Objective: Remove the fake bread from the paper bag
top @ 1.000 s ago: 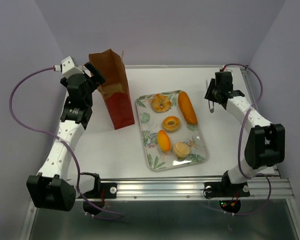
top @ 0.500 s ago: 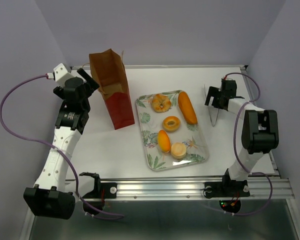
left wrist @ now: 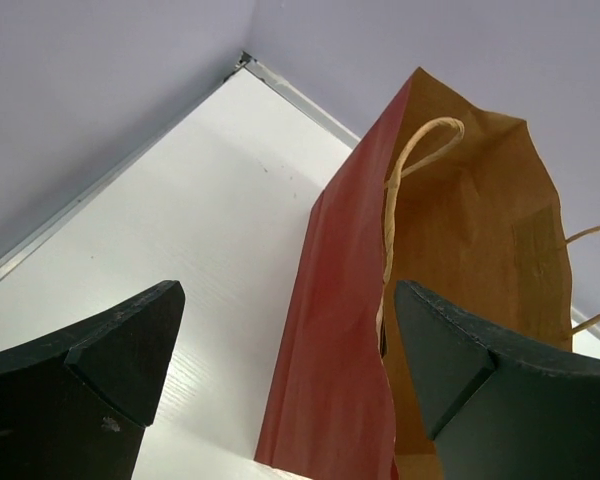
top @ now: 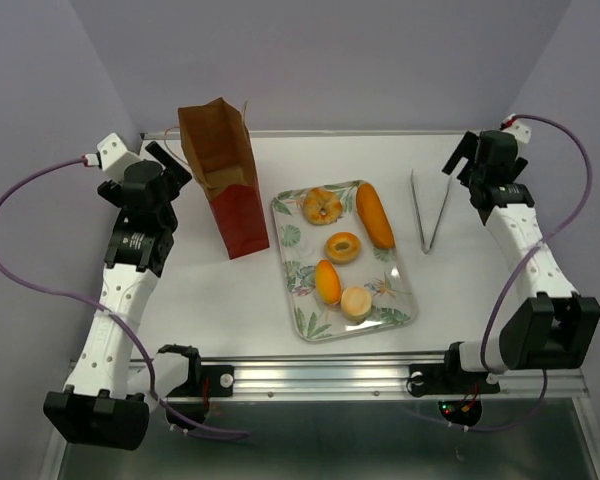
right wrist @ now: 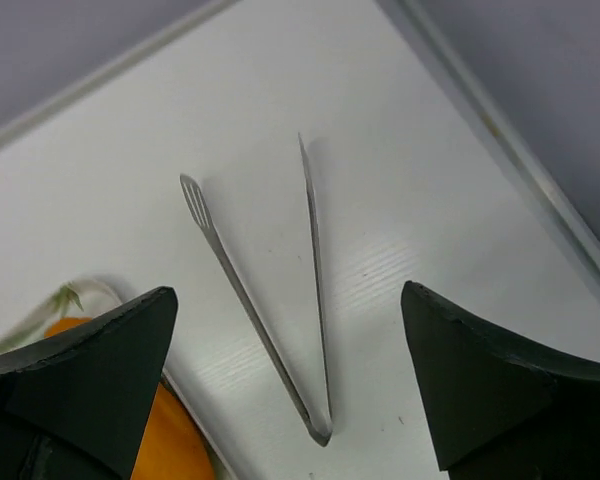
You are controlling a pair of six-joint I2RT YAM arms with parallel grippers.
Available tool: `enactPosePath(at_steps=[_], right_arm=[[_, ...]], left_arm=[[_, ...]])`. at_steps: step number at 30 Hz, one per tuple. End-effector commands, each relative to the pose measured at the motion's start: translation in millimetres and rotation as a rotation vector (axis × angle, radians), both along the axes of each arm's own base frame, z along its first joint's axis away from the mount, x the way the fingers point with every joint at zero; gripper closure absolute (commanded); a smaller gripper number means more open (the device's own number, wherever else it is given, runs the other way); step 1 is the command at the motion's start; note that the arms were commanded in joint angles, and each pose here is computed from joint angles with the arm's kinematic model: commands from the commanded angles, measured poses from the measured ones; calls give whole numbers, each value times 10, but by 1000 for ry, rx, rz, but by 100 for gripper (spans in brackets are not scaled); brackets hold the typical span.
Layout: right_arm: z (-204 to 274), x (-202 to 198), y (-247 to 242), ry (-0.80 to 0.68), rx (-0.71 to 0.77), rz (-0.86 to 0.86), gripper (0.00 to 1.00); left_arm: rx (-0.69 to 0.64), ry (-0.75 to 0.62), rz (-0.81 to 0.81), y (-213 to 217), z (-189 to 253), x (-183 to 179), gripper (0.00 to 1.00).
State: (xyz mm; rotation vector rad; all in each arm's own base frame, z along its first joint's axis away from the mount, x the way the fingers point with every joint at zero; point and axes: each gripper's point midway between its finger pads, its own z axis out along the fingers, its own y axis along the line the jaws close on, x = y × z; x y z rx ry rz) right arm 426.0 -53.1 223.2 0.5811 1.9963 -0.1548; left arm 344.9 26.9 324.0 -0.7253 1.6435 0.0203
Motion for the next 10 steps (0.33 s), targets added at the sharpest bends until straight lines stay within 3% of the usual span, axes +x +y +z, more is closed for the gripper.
enactPosePath(at_steps=[1,10], right_arm=[[482,-402,-301,-84,-1,-240,0],[602,-748,-383,-108,-19,-299,0]], left_arm=[[-12,-90,93,167,267,-191,1],[-29,-87,104,187,81,-322,1]])
